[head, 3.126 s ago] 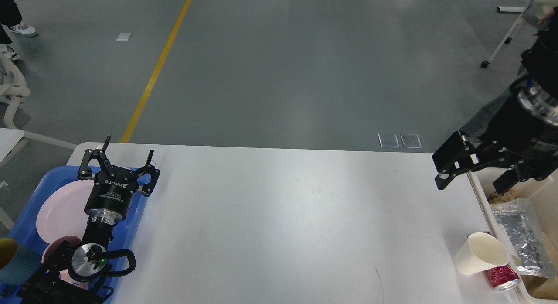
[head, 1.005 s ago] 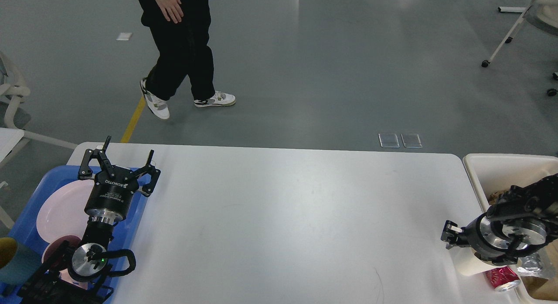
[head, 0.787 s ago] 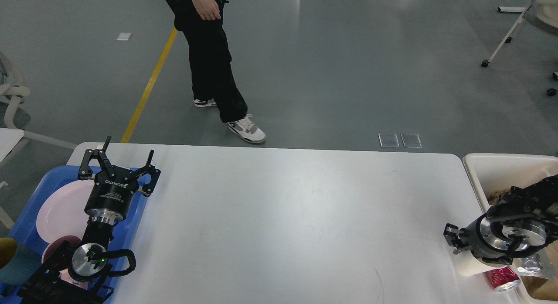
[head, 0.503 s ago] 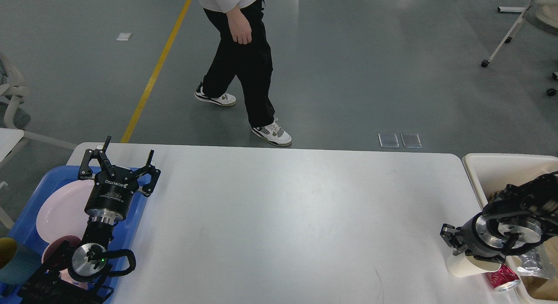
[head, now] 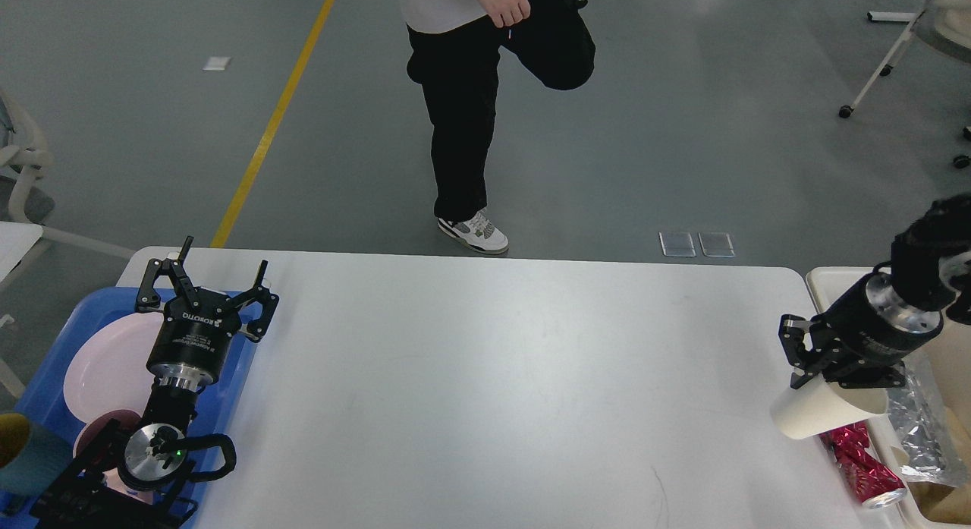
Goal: Tidy desktop
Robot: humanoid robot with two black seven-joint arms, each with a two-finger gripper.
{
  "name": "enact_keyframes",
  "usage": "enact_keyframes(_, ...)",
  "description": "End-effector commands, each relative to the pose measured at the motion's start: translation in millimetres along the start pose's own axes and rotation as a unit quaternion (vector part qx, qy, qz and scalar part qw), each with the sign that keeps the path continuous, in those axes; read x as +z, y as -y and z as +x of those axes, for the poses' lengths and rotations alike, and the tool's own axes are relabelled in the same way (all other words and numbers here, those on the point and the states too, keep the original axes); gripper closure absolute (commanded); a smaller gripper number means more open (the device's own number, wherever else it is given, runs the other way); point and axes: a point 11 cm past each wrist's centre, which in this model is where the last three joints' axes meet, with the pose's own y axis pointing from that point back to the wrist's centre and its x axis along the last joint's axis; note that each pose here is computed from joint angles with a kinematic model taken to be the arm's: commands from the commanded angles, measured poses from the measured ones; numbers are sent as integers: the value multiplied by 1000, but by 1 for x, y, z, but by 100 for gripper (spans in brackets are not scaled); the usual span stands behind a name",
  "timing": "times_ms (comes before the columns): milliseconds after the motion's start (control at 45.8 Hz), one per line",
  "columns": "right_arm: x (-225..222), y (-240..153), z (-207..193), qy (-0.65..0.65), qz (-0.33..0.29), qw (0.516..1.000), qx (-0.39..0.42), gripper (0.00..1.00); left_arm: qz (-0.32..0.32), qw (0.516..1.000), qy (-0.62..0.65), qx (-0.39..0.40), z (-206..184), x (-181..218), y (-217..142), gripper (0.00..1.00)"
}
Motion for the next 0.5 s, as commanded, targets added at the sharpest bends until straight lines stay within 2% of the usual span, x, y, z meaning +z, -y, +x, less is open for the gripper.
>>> enact_keyframes(0,-6,-63,-1,-26,-19,999,21,100,0,1000,-1,0,0,0,0,4)
enact_keyframes(219,-26,-131,-41,-69,-34,997,28,100,1,1000,0,0,0,0,0,4)
enact_keyframes(481,-6,-144,-23,-16,-31,996,87,100,1,1000,0,0,0,0,0,4)
